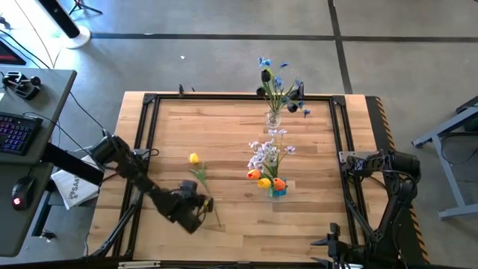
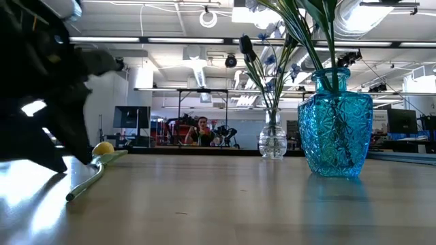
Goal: Sort flowers into vase by color
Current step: Put the yellow tulip into the blue flower vase
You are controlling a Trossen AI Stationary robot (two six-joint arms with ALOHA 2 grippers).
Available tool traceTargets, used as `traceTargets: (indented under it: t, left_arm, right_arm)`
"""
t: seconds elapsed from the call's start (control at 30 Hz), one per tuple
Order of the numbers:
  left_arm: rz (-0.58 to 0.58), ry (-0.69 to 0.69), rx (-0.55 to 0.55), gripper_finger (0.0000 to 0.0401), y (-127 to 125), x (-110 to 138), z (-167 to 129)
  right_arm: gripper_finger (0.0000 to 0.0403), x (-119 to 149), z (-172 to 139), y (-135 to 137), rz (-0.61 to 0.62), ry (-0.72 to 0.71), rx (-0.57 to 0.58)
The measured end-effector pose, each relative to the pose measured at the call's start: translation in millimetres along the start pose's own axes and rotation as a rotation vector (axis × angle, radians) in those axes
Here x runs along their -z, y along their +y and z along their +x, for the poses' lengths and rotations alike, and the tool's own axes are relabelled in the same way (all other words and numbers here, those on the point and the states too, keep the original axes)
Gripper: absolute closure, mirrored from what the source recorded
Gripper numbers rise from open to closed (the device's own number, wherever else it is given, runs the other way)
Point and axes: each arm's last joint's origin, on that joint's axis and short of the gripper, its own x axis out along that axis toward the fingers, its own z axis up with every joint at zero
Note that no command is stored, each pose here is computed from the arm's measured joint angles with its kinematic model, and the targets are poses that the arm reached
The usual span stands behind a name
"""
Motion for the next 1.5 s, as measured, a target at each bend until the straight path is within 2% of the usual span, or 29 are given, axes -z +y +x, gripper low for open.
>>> traceTargets:
  t: [0.2,0.4,0.6,0.77,0.93,1.03,1.2,1.37,1.5]
  left_arm:
    - [0.064,-0.001,-0.163,0.0245,-6.3,-38.6,22.0]
    - [0.117,-0.027,-0.233,0.0244,-11.9,-72.0,42.4]
    - [0.196,0.0,-0.275,0.0244,-13.0,-92.9,51.9]
    - [0.314,0.101,-0.332,0.0244,-7.1,-91.7,45.0]
    - [0.36,0.168,-0.408,0.0245,4.7,-89.4,12.0]
    - [0.316,0.157,-0.341,0.0245,0.7,-93.7,-10.0]
    - [0.245,0.229,-0.344,0.0245,9.2,-91.3,-24.4]
    - [0.227,0.253,-0.407,0.0245,19.9,-82.2,-25.3]
    - [0.199,0.325,-0.484,0.0247,34.7,-75.6,-21.5]
  right_arm:
    - [0.0204,0.0,0.1,-0.7,-0.007,-0.001,0.005]
    - [0.0204,-0.1,0.5,-1.5,-0.013,-0.004,0.011]
    - [0.0204,-0.2,0.6,-1.5,-0.008,-0.004,0.012]
    - [0.0204,-0.1,0.6,-1.3,0.029,0.0,0.009]
    - [0.0204,-0.3,0.5,-2.1,0.027,-0.012,0.016]
    - [0.0204,-0.3,0.5,-2.3,0.026,-0.014,0.018]
    - [0.0204,-0.6,0.5,-2.5,0.024,-0.023,0.02]
    - [0.0204,-0.7,0.5,-2.5,0.024,-0.028,0.021]
    - [0.0204,-0.7,0.5,-2.5,0.023,-0.028,0.021]
